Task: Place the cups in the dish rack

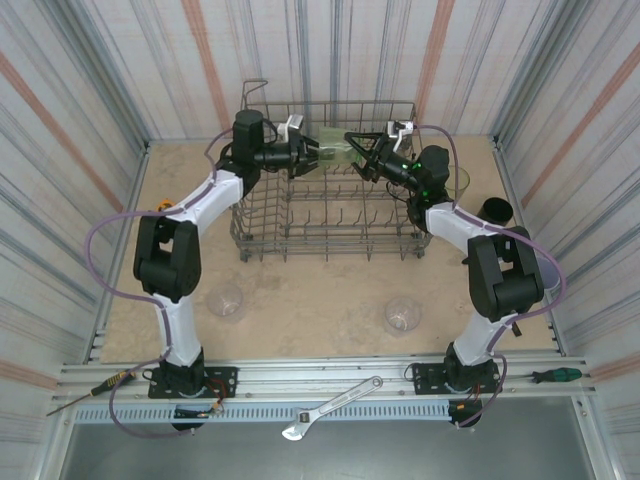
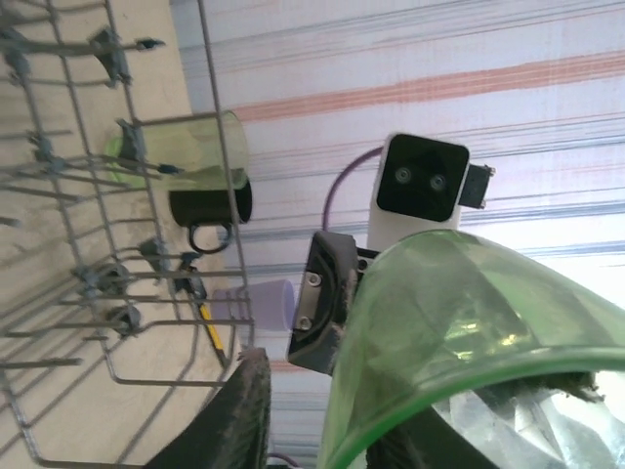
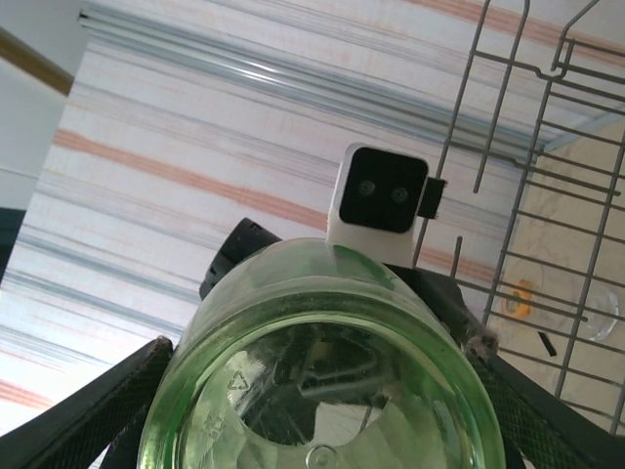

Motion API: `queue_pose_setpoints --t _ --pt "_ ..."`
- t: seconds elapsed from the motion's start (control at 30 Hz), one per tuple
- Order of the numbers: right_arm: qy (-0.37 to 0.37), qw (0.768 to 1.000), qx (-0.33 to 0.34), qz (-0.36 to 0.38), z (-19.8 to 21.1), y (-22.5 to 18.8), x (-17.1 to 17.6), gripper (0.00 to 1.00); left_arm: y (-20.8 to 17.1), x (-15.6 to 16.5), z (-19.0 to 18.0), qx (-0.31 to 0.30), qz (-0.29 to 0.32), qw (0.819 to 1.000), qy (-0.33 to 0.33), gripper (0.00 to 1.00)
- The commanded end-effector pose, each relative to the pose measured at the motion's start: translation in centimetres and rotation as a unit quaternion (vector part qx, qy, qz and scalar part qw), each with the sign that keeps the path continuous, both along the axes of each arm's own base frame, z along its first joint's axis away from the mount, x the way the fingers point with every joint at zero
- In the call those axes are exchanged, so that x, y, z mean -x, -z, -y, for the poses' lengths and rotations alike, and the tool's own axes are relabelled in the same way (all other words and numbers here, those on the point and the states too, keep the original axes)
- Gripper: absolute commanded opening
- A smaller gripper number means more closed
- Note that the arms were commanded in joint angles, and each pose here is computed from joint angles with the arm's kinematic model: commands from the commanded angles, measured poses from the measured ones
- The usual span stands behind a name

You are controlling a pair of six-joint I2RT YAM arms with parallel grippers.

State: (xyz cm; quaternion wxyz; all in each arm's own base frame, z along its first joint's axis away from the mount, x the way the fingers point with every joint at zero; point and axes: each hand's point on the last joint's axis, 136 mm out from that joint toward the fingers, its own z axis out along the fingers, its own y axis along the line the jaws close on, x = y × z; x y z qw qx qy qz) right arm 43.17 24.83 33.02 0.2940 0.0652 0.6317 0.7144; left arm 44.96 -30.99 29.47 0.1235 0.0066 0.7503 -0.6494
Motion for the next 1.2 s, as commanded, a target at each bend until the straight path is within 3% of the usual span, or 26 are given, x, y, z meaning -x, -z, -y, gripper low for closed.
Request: queue_pose_setpoints --t 0.0,0.2,0.37,0.6,0.73,1.0,1.17 --pt "0.013 0.998 0.005 0.057 0.8 -3.4 1.2 0.46 -3.9 -0.5 -1.9 -0.027 0.051 0.998 -0.032 0.41" --pt "0.038 0.996 0.067 0.054 1.9 -3.0 1.7 0.46 -6.4 -0.5 -4.7 -0.062 0.089 0.992 -0.068 0.68" --pt "0.067 0.987 0.127 0.070 2.8 -2.7 1.9 0.48 -6.4 -0.3 -9.0 -0.107 0.097 0.981 -0.128 0.73" --pt "0.102 0.969 0.216 0.057 4.2 -1.2 1.8 0.47 -7.3 0.4 -16.6 -0.163 0.137 0.951 -0.226 0.89" --pt "0.160 0.938 0.306 0.040 6.0 0.1 1.1 0.47 -5.9 0.8 -21.4 -0.240 0.136 0.921 -0.277 0.98" --pt "0.201 0.882 0.423 0.046 7.6 0.9 -0.5 0.47 -1.4 0.6 -29.2 -0.332 0.116 0.869 -0.349 0.99" --pt "0.207 0.853 0.477 0.045 8.0 1.5 -2.0 0.46 0.0 0.9 -31.9 -0.341 0.090 0.861 -0.367 0.99"
